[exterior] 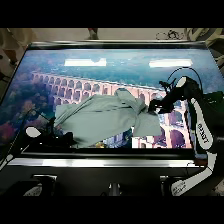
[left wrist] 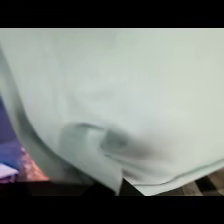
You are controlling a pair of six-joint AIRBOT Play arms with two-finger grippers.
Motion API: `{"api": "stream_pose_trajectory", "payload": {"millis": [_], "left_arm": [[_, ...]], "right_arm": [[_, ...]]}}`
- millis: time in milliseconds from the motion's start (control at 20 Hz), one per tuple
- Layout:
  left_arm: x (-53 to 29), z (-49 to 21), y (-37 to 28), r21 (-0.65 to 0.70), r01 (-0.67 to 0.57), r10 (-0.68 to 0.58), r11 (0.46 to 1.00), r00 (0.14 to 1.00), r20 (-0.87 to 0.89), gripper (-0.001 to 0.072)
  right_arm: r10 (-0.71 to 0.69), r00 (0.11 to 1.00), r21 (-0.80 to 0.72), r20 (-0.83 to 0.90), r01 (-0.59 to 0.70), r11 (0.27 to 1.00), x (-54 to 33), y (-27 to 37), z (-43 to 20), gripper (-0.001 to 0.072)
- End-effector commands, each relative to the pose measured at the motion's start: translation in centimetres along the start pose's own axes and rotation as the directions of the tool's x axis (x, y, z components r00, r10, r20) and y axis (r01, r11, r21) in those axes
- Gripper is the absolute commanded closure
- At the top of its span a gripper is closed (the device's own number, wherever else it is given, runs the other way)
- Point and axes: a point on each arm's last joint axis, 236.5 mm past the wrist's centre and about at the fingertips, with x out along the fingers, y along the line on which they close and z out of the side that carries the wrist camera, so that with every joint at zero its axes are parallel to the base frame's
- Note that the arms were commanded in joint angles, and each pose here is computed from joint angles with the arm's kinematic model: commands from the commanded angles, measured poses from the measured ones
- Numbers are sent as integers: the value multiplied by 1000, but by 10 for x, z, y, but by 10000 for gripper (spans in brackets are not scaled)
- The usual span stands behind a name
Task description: Fold the shirts.
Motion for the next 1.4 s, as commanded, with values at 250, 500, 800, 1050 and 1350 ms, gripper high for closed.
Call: {"api": "stream_pose_trajectory", "payload": {"millis": [250,500,800,1050,1350], "left_arm": [[-45,29,-52,149,98,-120,984,982,145,682],[-210,92,-150,474,32,-298,880,815,497,684],[-634,-45,-268,498,-442,-587,746,-83,805,684],[-632,-88,-259,501,-419,-564,758,-32,825,683],[-584,6,-234,435,-392,-421,810,127,898,683]], "right_arm": [[-65,997,-146,47,71,987,34,23,22,678],[-5,899,-222,437,113,969,-129,93,71,680],[120,21,-119,993,347,930,-546,218,-88,682],[195,-223,-109,955,347,932,-611,244,-217,682],[90,-69,-59,994,361,931,-575,217,-157,681]]}}
